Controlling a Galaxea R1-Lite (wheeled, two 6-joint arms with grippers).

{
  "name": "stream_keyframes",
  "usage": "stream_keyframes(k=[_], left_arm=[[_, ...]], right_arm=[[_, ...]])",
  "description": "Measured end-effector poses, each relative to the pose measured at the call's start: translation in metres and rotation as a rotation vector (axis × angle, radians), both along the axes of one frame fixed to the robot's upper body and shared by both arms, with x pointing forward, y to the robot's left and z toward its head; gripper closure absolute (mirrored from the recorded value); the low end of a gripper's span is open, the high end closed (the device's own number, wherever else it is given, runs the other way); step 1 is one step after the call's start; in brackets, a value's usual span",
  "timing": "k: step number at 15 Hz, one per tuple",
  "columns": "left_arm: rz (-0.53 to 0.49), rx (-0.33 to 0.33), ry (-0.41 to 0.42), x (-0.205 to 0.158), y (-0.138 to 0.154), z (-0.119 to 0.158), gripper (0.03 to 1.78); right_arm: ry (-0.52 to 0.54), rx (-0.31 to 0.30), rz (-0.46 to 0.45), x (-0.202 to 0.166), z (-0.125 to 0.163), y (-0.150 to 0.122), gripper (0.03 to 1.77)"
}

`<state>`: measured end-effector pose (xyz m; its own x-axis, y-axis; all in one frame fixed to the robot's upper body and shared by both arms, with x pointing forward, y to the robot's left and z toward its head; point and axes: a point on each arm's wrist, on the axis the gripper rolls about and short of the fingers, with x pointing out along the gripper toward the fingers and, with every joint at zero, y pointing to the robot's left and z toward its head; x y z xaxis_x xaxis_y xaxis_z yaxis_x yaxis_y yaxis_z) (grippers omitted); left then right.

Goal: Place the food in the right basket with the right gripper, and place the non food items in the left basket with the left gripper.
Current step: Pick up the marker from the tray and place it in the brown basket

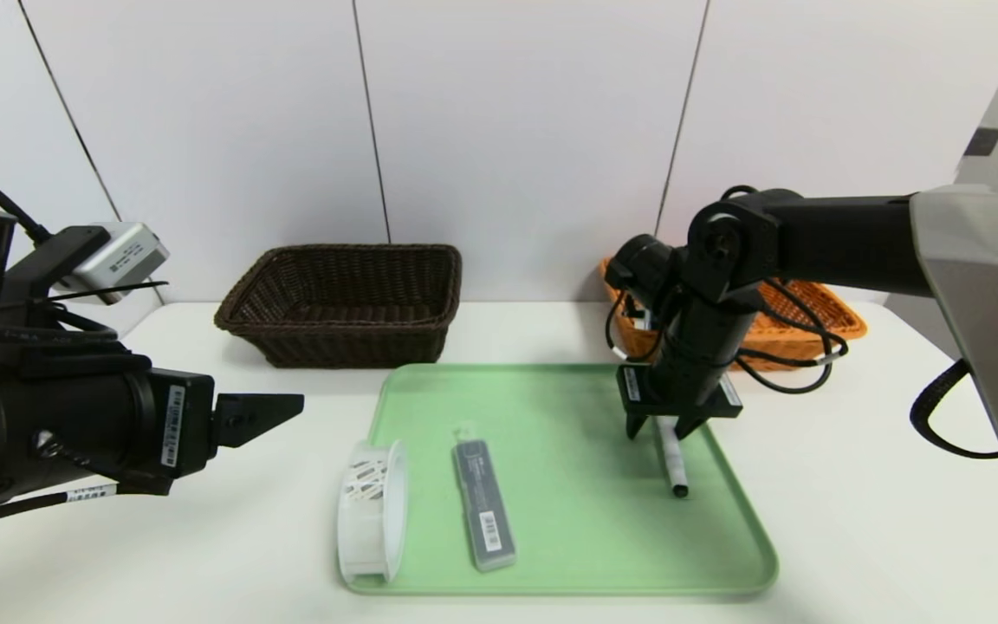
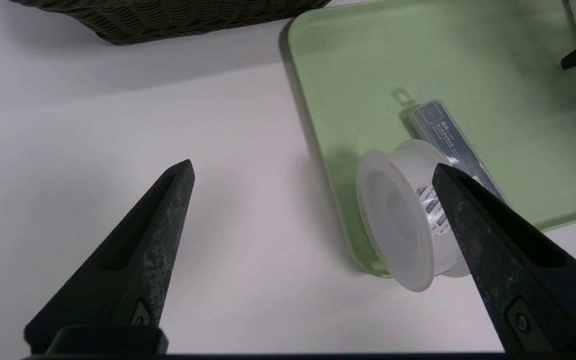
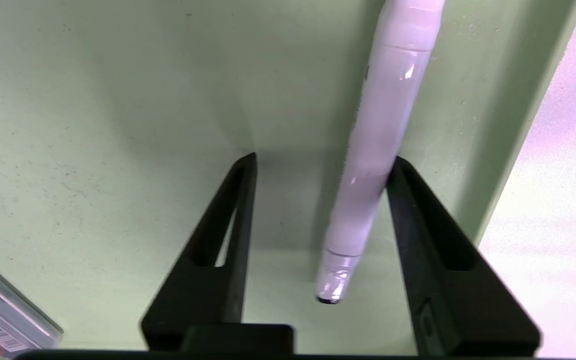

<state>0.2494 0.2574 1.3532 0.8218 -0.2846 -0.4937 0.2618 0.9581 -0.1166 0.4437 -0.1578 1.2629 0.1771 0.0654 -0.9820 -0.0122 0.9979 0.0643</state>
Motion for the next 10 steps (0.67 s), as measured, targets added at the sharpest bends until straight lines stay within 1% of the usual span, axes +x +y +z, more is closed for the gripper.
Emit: stream_keyframes(k=[1,2,3,7,10], left_arm=[[0.000,-0.001,-0.006,-0.001,0.000,0.001,0.12],[0.000,-0.004,-0.012,-0.001,0.001,0.003,0.12],[0.000,-0.006,-0.018,-0.002,0.001,0.005,0.12],[0.003,-0.008,-0.026,-0.003,0.002,0.009,0.12],[0.002,-0.007,-0.021,-0.003,0.002,0.008,0.12]], right_arm=[[0.002,-0.002,0.001,0.000,-0.001,0.000,1.11],[0.003,-0.002,0.001,0.000,-0.001,0.000,1.61],[0.004,-0.002,0.003,0.000,-0.002,0.001,1.65],[0.006,-0.003,0.010,-0.001,-0.002,0.002,1.64],[-0.011,0.013,0.058,-0.012,0.008,0.013,1.64]])
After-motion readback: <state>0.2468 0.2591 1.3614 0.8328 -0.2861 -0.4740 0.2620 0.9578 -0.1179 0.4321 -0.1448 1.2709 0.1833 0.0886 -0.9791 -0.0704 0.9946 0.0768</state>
